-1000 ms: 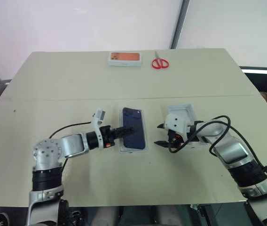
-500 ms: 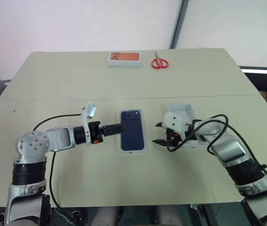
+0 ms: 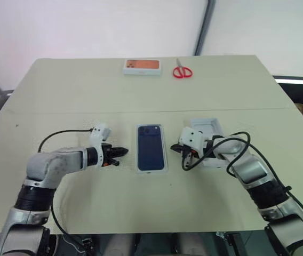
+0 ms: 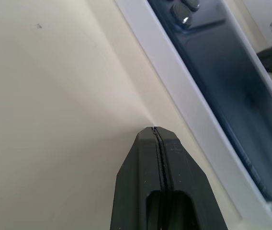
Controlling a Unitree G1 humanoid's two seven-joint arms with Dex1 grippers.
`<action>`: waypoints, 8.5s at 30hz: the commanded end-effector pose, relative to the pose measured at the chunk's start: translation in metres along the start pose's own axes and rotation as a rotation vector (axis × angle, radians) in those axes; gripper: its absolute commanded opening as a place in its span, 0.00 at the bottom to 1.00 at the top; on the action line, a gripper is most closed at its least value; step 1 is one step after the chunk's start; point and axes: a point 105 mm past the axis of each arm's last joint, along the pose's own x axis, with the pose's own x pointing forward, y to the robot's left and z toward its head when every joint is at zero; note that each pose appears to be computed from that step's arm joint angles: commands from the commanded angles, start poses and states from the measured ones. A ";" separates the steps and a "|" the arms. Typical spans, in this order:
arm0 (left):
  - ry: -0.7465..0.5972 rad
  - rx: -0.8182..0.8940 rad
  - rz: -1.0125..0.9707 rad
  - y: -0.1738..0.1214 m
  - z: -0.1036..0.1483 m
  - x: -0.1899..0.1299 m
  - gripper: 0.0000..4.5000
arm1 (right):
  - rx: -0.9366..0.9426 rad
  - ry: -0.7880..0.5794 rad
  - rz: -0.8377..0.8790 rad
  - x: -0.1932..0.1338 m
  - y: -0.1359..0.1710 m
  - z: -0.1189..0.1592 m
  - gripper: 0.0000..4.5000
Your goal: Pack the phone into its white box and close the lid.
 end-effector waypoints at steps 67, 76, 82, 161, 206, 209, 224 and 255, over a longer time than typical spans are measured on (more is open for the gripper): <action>-0.018 0.085 -0.197 -0.060 0.005 0.073 0.01 | -0.039 0.217 -0.267 -0.063 -0.062 -0.046 0.00; -0.038 0.106 -0.181 -0.063 0.008 0.089 0.01 | -0.047 0.283 -0.212 -0.078 -0.052 -0.058 0.00; -0.044 0.132 -0.202 -0.070 0.012 0.098 0.01 | -0.023 0.270 -0.175 -0.082 -0.042 -0.054 0.00; -0.336 0.609 -0.322 -0.036 0.055 -0.012 1.00 | 0.945 -0.095 -0.634 -0.110 -0.065 0.012 0.01; -0.417 0.516 -0.243 -0.049 0.039 -0.008 0.01 | 1.722 -0.585 0.241 -0.026 0.050 0.078 0.00; -0.401 0.499 -0.259 -0.051 0.033 -0.001 0.00 | 1.745 -0.582 0.208 -0.027 0.048 0.071 0.13; -0.407 0.471 -0.336 -0.076 0.031 0.041 0.00 | 1.041 -0.621 -0.527 -0.106 -0.055 0.037 0.96; -0.290 0.463 -0.247 -0.047 0.014 0.007 0.00 | 0.213 -0.220 -0.389 -0.074 -0.011 0.006 0.02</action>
